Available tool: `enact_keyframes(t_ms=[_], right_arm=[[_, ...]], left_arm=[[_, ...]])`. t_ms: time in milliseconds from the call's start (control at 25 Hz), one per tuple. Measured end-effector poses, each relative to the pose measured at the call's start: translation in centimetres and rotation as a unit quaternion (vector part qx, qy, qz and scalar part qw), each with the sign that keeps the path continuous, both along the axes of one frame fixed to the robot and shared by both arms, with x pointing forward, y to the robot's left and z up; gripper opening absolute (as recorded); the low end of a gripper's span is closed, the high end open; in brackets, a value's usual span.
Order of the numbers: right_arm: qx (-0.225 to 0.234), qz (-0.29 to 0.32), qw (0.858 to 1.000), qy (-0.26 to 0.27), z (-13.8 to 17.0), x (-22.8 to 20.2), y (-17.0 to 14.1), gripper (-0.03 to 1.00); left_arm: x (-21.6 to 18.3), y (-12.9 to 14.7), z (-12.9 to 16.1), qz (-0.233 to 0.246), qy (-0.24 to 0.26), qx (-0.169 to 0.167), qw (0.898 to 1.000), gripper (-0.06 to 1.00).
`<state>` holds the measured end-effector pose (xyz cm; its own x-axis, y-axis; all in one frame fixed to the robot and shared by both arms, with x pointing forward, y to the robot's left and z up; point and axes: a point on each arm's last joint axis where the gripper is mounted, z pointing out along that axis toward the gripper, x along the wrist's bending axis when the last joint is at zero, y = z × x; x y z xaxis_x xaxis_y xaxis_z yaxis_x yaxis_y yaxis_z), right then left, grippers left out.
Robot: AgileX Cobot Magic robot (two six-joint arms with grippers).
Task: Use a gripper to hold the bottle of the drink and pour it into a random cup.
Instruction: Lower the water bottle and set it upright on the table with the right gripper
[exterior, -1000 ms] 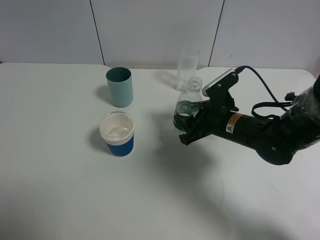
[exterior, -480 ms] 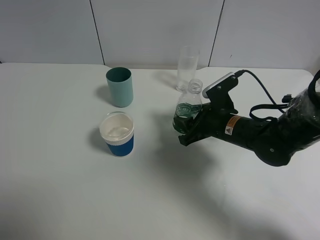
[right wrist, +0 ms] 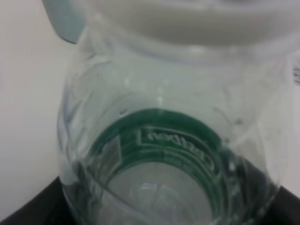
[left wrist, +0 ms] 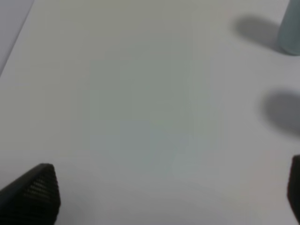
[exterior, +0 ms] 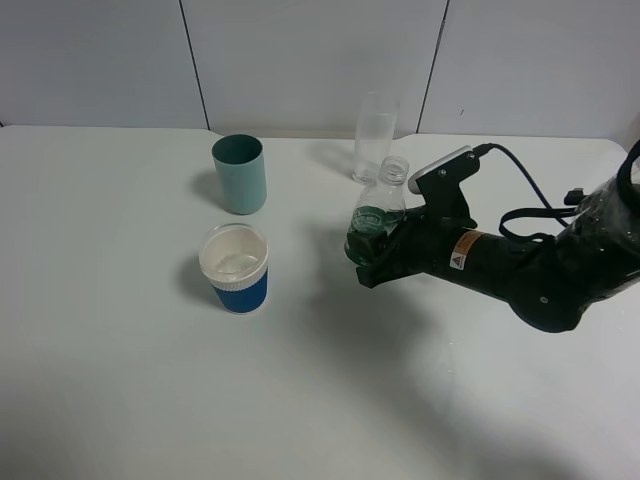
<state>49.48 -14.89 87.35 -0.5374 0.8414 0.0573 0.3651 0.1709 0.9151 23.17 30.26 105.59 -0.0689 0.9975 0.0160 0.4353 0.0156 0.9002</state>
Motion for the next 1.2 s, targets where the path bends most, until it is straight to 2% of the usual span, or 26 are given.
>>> enact_keyframes(t_ms=[280, 600, 1000, 1200], right_arm=[[-0.004, -0.001, 1.000, 0.009, -0.2, -0.1, 0.0, 0.65], [-0.005, 0.000, 1.000, 0.008, 0.2, -0.1, 0.0, 0.67], [-0.016, 0.020, 1.000, -0.012, 4.2, -0.7, -0.2, 0.68], [-0.022, 0.020, 0.999, -0.021, 6.6, -1.3, -0.6, 0.72]], left_arm=[[0.0, 0.0, 0.0, 0.000, 0.000, 0.000, 1.000, 0.98], [0.0, 0.0, 0.0, 0.000, 0.000, 0.000, 1.000, 0.98], [0.0, 0.0, 0.0, 0.000, 0.000, 0.000, 1.000, 0.98], [0.0, 0.0, 0.0, 0.000, 0.000, 0.000, 1.000, 0.98]])
